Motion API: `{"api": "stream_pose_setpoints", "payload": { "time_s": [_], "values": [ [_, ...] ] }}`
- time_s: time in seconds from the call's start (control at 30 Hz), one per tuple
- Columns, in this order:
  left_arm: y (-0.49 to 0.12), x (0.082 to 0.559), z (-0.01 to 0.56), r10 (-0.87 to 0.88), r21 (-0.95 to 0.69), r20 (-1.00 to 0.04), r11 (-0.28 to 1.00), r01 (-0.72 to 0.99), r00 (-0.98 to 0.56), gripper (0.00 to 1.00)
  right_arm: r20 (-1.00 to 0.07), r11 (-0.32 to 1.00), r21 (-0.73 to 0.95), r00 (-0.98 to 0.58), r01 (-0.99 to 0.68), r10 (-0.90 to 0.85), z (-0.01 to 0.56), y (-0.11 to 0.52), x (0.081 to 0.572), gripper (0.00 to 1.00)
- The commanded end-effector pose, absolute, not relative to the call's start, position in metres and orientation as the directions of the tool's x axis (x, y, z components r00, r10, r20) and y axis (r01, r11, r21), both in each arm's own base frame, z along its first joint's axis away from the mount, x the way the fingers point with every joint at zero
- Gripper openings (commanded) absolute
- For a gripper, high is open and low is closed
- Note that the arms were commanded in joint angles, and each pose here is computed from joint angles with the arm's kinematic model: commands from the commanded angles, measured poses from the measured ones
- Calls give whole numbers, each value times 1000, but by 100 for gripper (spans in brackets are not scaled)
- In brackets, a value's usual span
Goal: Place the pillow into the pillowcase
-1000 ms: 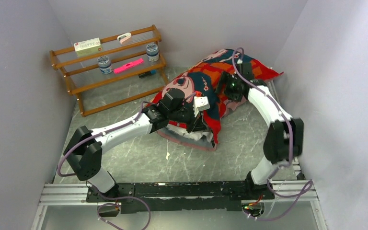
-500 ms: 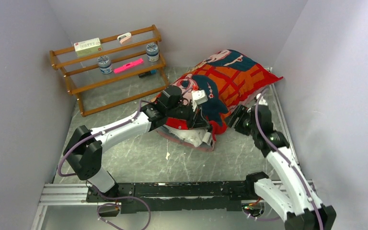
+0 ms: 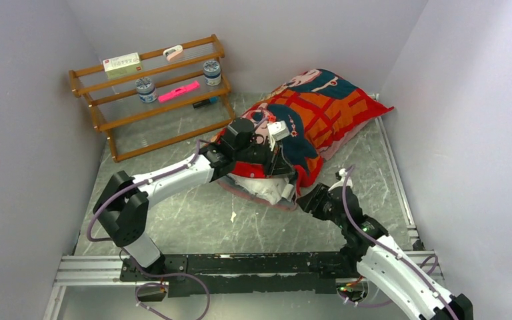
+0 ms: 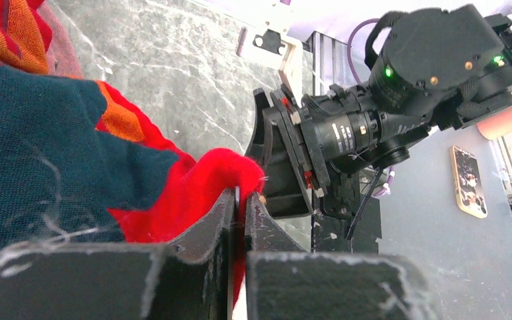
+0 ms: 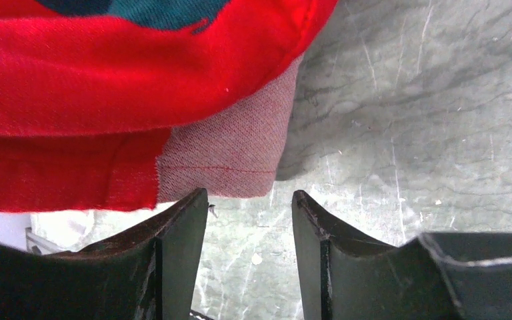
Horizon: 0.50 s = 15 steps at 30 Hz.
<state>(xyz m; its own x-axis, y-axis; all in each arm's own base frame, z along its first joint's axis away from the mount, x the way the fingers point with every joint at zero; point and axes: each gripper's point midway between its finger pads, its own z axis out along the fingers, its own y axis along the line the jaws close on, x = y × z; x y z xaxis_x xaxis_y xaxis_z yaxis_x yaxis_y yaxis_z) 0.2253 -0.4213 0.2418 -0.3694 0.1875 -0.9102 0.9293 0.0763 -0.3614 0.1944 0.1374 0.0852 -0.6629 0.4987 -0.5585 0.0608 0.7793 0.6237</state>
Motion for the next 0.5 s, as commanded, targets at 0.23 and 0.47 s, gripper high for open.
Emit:
{"api": "stream_pose_setpoints", "payload": {
  "time_s": [0.23,0.47],
  "values": [
    [-429,242,267,111,-340,-931,76,937,-347,5,-570,699,715,-583,-5,579,81,164,208,44],
    [-430,247,265,112,-341,-931,81,937,-348,5,-583,721,693,-596,-10,552,68,181,196,53]
  ]
}}
